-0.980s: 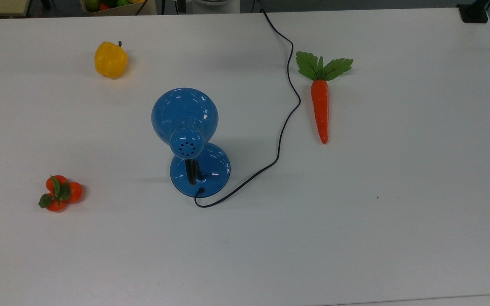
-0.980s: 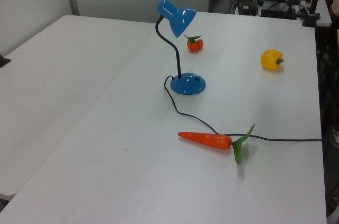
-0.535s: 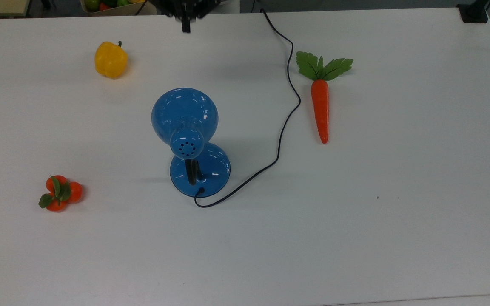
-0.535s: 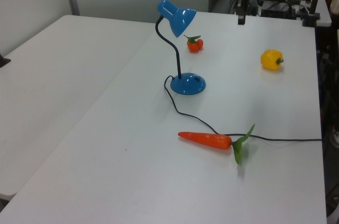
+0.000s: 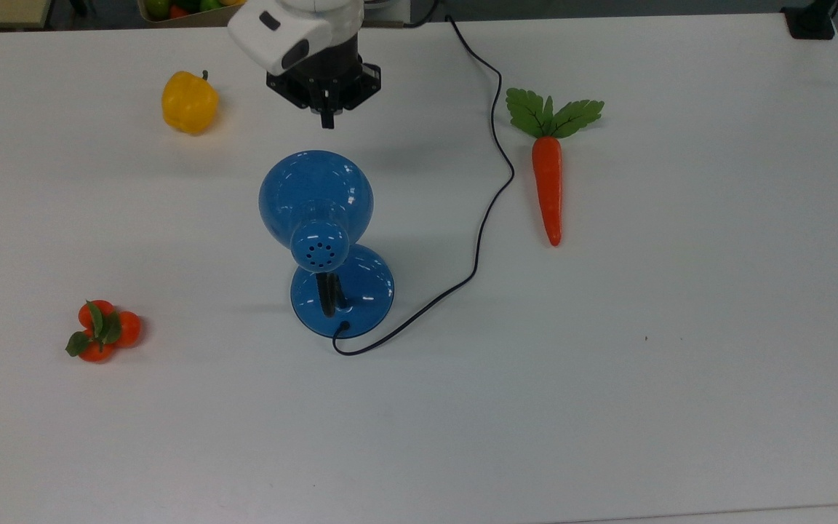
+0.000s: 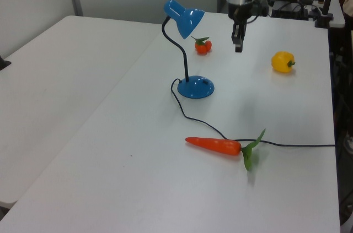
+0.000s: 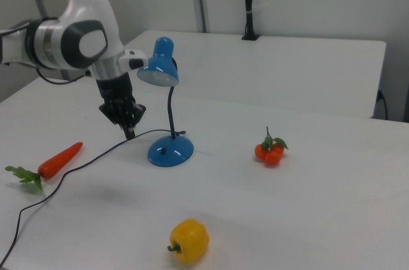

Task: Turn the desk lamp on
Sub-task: 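Move the closed gripper down toward the switch on the blue lamp's base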

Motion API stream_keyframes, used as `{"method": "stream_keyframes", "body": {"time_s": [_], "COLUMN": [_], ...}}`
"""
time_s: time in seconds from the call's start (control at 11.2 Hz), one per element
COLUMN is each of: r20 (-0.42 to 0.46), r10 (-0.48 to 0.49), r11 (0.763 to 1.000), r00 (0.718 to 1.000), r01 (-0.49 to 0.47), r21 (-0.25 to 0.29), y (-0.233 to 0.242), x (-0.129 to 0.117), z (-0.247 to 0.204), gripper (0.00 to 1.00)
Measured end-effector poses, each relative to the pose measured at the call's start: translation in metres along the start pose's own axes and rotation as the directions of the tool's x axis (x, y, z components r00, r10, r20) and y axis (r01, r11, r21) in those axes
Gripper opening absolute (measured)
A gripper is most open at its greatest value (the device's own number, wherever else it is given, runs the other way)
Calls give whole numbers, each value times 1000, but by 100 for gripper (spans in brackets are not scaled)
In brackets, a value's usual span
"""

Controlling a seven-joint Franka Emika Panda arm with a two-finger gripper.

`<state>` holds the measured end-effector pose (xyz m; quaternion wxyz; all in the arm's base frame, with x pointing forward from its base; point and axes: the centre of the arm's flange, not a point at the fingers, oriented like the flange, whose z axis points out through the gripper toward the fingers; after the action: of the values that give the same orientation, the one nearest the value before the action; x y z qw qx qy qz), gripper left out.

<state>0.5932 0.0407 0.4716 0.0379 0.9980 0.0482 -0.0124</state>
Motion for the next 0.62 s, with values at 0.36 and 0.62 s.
{"method": "stream_keyframes", "body": {"time_s": [0.36,0.62], "r20": [-70,-175], "r10": [-9,-2], "r11": [1000,1000], "r00": [998,985], "r01": [9,4], "r21": [6,13], "y": [-5,-2], "x": [-3,9], "z": [57,97], "gripper": [1,1]}}
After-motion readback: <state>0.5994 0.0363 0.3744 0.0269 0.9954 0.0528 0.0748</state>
